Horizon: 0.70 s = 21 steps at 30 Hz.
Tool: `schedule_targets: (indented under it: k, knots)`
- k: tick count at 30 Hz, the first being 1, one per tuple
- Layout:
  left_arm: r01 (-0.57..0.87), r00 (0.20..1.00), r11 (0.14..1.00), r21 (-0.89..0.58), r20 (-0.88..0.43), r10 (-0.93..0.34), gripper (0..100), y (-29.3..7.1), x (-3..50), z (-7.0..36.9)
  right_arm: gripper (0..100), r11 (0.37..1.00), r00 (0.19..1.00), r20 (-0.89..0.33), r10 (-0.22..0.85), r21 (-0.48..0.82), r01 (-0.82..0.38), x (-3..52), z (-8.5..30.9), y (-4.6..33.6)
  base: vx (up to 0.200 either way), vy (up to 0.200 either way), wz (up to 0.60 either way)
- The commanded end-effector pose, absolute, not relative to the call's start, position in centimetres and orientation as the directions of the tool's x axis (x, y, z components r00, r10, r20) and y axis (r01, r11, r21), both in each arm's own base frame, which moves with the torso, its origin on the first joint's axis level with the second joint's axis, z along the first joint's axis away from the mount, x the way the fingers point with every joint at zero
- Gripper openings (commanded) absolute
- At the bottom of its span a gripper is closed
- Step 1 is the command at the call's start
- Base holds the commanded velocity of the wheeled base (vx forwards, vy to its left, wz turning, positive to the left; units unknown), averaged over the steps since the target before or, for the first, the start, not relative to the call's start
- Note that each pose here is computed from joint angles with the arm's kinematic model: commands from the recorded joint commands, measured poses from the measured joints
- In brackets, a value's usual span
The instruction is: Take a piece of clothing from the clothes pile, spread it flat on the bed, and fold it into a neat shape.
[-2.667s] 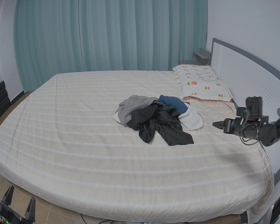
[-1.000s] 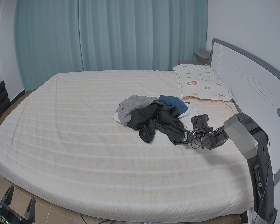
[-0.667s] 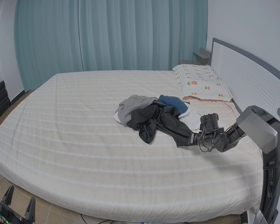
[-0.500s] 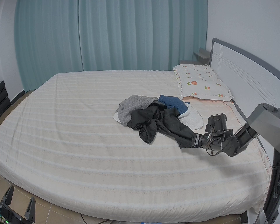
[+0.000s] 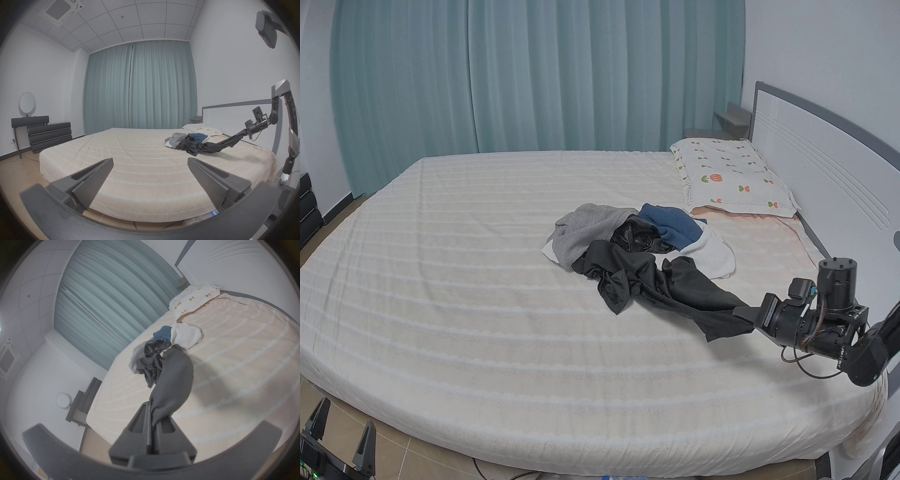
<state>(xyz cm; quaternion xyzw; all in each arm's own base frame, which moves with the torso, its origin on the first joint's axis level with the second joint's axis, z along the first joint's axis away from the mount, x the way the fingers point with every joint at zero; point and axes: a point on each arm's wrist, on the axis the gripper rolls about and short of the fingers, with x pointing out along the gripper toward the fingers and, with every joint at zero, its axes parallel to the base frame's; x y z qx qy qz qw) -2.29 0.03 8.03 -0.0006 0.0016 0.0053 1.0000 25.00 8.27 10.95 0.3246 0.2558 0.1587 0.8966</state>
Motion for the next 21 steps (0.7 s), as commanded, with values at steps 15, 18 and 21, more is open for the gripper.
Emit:
schedule_targets:
  k: [15,18,21]
  knots:
    - [0.011,0.999,1.000,-0.002,-0.043,-0.011,100,0.0,-2.0,7.7,0,0.632,0.847,0.020,0.531,0.657,-0.411,19.6,20.2,7.8,0.000,0.000,0.00]
    - [-0.008,0.995,1.000,-0.002,-0.100,0.008,100,0.0,-1.5,7.8,0,0.606,0.831,0.094,0.549,0.640,-0.473,18.8,22.0,7.6,0.000,0.000,0.00]
    - [-0.010,1.000,1.000,-0.015,-0.026,0.009,100,0.0,-2.0,8.4,0,0.589,0.816,0.132,0.563,0.628,-0.508,18.3,23.1,7.4,0.000,0.000,0.00]
